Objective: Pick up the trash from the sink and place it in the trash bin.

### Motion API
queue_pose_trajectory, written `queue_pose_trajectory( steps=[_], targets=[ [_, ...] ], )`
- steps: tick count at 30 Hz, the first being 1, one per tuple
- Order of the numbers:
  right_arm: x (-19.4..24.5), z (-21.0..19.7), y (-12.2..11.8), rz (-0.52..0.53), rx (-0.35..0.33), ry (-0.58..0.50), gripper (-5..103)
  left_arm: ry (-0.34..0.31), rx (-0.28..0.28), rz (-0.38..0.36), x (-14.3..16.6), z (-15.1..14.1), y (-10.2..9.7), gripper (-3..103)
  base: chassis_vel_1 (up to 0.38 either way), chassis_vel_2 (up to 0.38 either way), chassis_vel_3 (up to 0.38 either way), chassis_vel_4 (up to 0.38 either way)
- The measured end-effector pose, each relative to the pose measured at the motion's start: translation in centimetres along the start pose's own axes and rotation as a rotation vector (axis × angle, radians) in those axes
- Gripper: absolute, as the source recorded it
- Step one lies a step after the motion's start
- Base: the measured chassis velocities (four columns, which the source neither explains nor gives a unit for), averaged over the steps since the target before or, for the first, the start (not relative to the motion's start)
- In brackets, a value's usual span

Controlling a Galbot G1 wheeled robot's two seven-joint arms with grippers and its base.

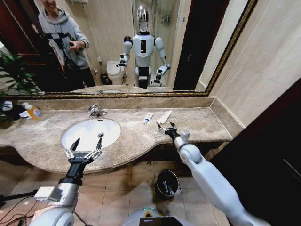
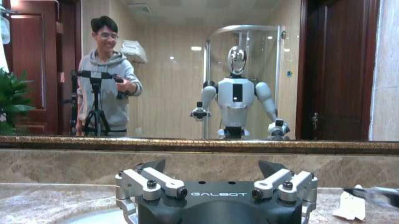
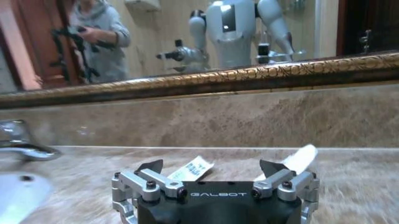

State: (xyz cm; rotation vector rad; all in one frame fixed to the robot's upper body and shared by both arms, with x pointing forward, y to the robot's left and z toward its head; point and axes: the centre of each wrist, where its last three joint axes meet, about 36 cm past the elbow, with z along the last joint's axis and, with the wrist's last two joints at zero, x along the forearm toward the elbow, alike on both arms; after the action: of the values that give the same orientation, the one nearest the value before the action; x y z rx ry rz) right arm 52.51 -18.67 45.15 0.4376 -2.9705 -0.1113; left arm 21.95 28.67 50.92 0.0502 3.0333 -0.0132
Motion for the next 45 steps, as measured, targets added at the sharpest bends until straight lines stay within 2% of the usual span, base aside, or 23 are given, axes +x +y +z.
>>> queue_pose_trajectory(
  steps=[3, 5, 7, 13, 17, 20, 24, 31, 34, 36, 37, 38, 39, 41, 42, 44, 45],
  targets=[
    [-3.8, -0.1, 0.4, 0.058, 0.020, 0.031, 100, 0.000, 0.000, -0.001, 0.0, 0.0, 0.0, 100, 0.000, 0.000, 0.000, 0.000],
    [-4.4, 0.0, 0.5, 0.072, 0.023, 0.040, 100, 0.000, 0.000, 0.001, 0.0, 0.0, 0.0, 100, 0.000, 0.000, 0.000, 0.000],
    [-7.1, 0.5, 0.8, 0.132, 0.019, 0.067, 100, 0.000, 0.000, 0.000, 0.0, 0.0, 0.0, 100, 0.000, 0.000, 0.000, 0.000],
    [-9.3, 0.8, 1.1, 0.178, 0.016, 0.078, 100, 0.000, 0.000, 0.000, 0.0, 0.0, 0.0, 100, 0.000, 0.000, 0.000, 0.000],
    [-10.2, 0.6, -0.1, 0.213, 0.045, 0.047, 100, 0.000, 0.000, 0.000, 0.0, 0.0, 0.0, 100, 0.000, 0.000, 0.000, 0.000],
    [-10.5, 0.8, -1.9, 0.241, 0.078, 0.024, 100, 0.000, 0.000, 0.000, 0.0, 0.0, 0.0, 100, 0.000, 0.000, 0.000, 0.000],
    [-10.7, 1.5, -3.5, 0.275, 0.070, 0.046, 100, 0.000, 0.000, 0.000, 0.0, 0.0, 0.0, 100, 0.000, 0.000, 0.000, 0.000],
    [-10.6, 2.7, -4.4, 0.285, 0.031, 0.089, 102, 0.000, 0.000, 0.000, 0.0, 0.0, 0.0, 100, 0.000, 0.000, 0.000, 0.000],
    [-9.9, 3.1, -5.2, 0.293, 0.022, 0.098, 98, 0.000, 0.000, 0.000, 0.0, 0.0, 0.0, 100, 0.000, 0.000, 0.000, 0.000],
    [-9.2, 3.2, -5.9, 0.291, 0.020, 0.097, 88, 0.000, 0.000, 0.000, 0.0, 0.0, 0.0, 100, 0.000, 0.000, 0.000, 0.000],
    [-9.2, 3.2, -5.9, 0.291, 0.020, 0.097, 88, 0.000, 0.000, 0.000, 0.0, 0.0, 0.0, 100, 0.000, 0.000, 0.000, 0.000],
    [-9.0, 3.2, -6.0, 0.285, 0.020, 0.097, 78, 0.000, 0.000, 0.000, 0.0, 0.0, 0.0, 100, 0.000, 0.000, 0.000, 0.000],
    [-8.9, 3.3, -6.1, 0.282, 0.021, 0.096, 78, 0.000, 0.000, 0.000, 0.0, 0.0, 0.0, 100, 0.000, 0.000, 0.000, 0.000],
    [-8.6, 3.3, -6.1, 0.275, 0.024, 0.095, 66, 0.000, 0.000, 0.000, 0.0, 0.0, 0.0, 100, 0.000, 0.000, 0.000, 0.000],
    [-8.6, 3.3, -6.1, 0.275, 0.024, 0.095, 66, 0.000, 0.000, 0.000, 0.0, 0.0, 0.0, 100, 0.000, 0.000, 0.000, 0.000],
    [-8.4, 3.2, -5.9, 0.264, 0.028, 0.092, 55, 0.000, 0.000, 0.000, 0.0, 0.0, 0.0, 100, 0.000, 0.000, 0.000, 0.000],
    [-8.3, 3.2, -5.9, 0.262, 0.028, 0.090, 55, 0.000, 0.000, 0.000, 0.0, 0.0, 0.0, 100, 0.000, 0.000, 0.000, 0.000]
  ],
)
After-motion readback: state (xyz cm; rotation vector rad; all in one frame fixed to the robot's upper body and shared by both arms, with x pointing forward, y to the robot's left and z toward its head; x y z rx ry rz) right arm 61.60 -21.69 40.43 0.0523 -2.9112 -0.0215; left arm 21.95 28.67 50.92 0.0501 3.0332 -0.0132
